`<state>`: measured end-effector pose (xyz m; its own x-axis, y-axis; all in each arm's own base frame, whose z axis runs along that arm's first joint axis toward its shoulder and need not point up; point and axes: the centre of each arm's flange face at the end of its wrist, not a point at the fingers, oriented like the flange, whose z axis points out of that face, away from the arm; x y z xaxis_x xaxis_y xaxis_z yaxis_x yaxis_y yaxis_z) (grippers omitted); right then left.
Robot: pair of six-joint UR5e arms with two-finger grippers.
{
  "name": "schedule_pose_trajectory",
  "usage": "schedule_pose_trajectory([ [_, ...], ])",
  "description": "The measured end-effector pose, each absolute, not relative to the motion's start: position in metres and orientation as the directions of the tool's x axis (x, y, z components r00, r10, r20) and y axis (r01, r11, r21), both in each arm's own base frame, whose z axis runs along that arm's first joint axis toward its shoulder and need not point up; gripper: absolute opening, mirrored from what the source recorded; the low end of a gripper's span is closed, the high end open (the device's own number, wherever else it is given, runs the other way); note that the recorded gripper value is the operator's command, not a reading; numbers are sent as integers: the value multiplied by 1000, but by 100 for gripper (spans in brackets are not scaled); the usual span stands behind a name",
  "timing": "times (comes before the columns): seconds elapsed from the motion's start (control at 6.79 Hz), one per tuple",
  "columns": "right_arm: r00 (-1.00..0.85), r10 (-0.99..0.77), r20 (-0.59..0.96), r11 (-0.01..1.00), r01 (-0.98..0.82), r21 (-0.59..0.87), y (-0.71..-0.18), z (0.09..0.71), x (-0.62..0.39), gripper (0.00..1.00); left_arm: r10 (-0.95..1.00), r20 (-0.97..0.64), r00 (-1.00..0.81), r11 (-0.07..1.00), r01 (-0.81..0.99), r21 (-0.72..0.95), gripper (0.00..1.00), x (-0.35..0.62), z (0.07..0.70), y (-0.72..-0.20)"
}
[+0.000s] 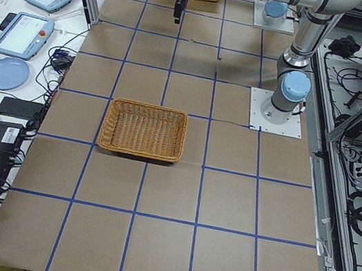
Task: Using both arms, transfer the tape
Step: 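Close the right gripper on the tape roll's rim and lift it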
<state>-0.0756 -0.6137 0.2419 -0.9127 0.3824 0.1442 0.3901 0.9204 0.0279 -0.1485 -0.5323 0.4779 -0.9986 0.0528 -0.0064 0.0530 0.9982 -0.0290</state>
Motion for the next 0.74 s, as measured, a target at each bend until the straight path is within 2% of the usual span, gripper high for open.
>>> schedule_pose_trajectory([
  [0.44,-920,379,99,925,378,-30,-615,317,-39,0,53,-7,-999,998,53,-29,100,-148,478,-532],
  [0.74,-886,463,26,886,463,-32,-614,322,65,0,54,-5,-999,998,54,-29,100,-149,478,-532],
])
